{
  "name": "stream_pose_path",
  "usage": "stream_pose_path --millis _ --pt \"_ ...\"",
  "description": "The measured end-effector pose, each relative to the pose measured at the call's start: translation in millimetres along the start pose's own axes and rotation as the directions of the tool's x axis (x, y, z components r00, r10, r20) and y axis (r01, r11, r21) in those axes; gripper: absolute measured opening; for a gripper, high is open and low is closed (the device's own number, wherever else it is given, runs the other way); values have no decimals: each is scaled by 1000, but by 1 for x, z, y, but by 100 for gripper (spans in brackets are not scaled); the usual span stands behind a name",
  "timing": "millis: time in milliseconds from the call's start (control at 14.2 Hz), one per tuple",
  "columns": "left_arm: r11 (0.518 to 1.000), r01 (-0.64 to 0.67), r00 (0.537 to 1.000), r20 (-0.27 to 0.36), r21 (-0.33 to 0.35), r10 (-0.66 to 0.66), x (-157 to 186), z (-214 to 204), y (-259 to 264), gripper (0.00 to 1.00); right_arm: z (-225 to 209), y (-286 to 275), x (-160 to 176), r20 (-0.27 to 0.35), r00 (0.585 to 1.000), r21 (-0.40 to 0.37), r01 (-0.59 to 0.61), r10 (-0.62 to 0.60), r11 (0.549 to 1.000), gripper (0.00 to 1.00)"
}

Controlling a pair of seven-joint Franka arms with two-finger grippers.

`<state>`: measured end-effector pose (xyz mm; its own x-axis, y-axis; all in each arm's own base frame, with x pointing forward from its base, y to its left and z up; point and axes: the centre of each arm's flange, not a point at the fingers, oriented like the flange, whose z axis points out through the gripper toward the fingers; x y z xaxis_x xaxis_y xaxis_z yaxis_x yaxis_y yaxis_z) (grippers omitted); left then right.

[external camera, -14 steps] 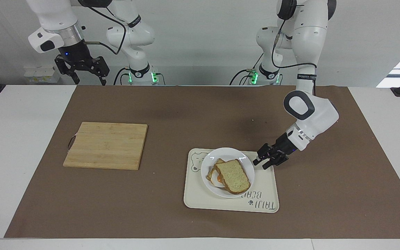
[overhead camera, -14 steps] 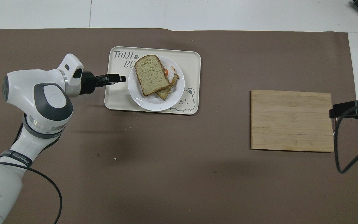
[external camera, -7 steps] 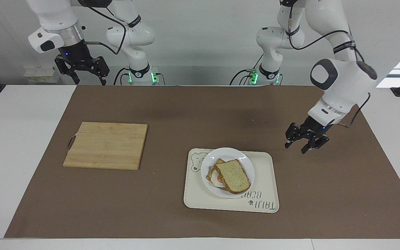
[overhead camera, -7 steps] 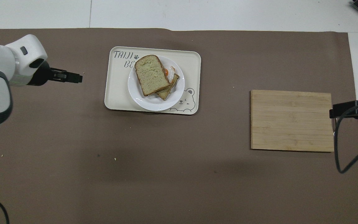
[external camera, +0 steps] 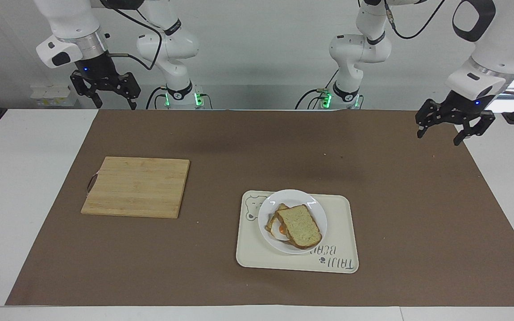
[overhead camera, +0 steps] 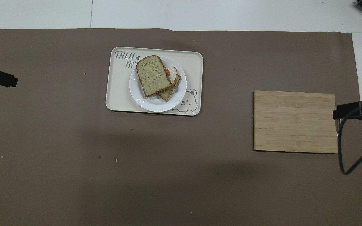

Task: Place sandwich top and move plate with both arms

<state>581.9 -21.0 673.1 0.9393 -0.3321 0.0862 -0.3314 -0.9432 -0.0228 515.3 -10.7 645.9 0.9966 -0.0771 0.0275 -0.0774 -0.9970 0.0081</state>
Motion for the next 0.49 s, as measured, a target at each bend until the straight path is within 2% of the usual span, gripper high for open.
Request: stream_pose_path --millis 283,495 --pt "999 35 999 7 -8 -35 -66 -66 -16 100 0 0 0 0 1000 0 0 0 1000 100" --pt "998 51 999 8 -22 -51 -96 -83 -20 100 0 0 0 0 1000 0 0 0 1000 100"
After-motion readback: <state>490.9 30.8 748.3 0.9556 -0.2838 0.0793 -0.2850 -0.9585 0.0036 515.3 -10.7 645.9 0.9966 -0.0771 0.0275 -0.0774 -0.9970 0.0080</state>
